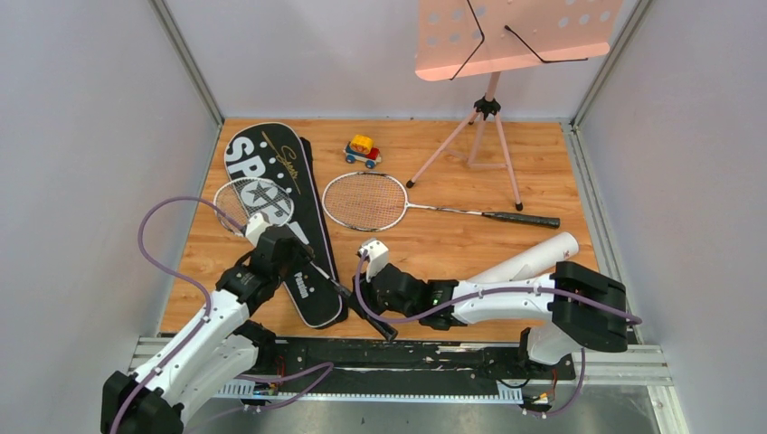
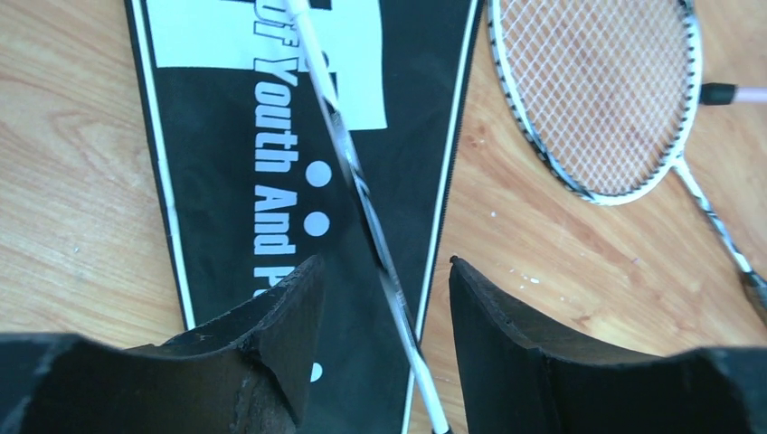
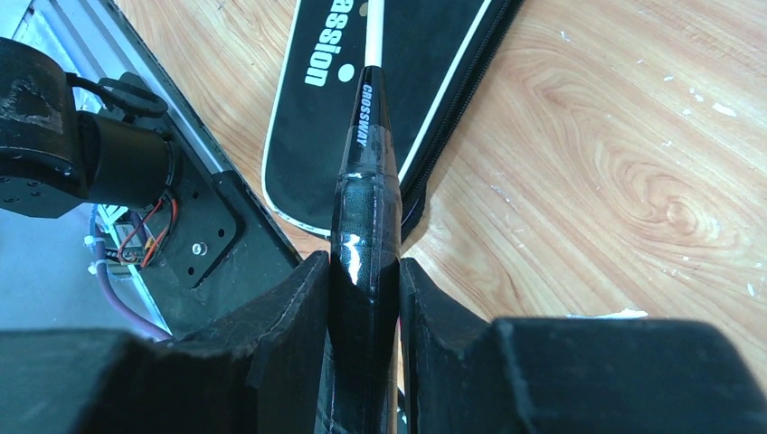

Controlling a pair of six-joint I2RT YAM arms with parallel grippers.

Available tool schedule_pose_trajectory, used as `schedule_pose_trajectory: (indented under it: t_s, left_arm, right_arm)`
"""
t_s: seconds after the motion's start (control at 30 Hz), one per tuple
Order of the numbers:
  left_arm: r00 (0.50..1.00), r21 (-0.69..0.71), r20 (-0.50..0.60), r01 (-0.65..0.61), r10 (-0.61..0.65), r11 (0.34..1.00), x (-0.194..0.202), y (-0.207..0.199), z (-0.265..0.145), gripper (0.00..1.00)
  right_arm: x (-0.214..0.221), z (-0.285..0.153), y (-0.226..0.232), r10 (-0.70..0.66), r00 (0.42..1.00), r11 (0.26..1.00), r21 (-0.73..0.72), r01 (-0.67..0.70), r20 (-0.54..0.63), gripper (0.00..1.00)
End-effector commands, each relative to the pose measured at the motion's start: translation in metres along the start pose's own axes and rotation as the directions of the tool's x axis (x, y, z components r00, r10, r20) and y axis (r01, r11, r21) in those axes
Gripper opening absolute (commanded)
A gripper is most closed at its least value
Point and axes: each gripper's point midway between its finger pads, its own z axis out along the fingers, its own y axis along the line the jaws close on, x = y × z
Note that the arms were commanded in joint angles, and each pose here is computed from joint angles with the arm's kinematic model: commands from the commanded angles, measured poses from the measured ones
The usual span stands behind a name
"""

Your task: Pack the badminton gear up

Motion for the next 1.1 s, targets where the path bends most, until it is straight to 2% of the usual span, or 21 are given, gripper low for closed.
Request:
schedule_pose_trajectory:
  t_s: [0.0,0.27,0.57,0.67,0.9,0.97,1.07]
  left_arm:
    - [0.997,0.067,0.063,0.036,-0.041,0.997,-0.014,-0.012,-0.003,0.59]
    - [0.999,0.058,0.037,0.019,-0.021,0.998,-0.006,-0.006,0.0,0.51]
    - [0.999,0.024,0.037,0.009,-0.009,1.0,0.001,0.007,0.007,0.49]
    - [0.999,0.031,0.038,0.008,-0.009,0.999,0.002,0.007,0.007,0.4]
    - [0.997,0.169,0.076,-0.002,-0.012,0.986,-0.015,-0.019,-0.016,0.05]
    - [0.997,0.23,0.075,-0.001,-0.017,0.973,-0.018,-0.029,-0.026,0.0]
    - [0.996,0.301,0.076,0.014,-0.039,0.954,-0.022,-0.039,-0.041,0.0]
  right_arm:
    - [-0.016,-0.004,0.021,0.036,0.997,0.998,-0.055,-0.032,0.062,0.2]
    - [-0.013,-0.004,0.034,0.03,0.998,0.996,-0.08,-0.026,0.057,0.2]
    - [-0.013,-0.008,0.034,0.031,0.997,0.997,-0.076,-0.026,0.068,0.2]
    - [-0.012,-0.01,0.034,0.033,0.997,0.996,-0.08,-0.027,0.063,0.21]
    - [-0.011,-0.014,0.039,0.022,0.999,0.994,-0.108,-0.017,0.049,0.35]
    - [-0.014,-0.017,0.041,0.02,0.998,0.993,-0.12,-0.014,0.052,0.42]
    - [-0.021,-0.022,0.046,0.025,0.998,0.989,-0.144,-0.016,0.06,0.53]
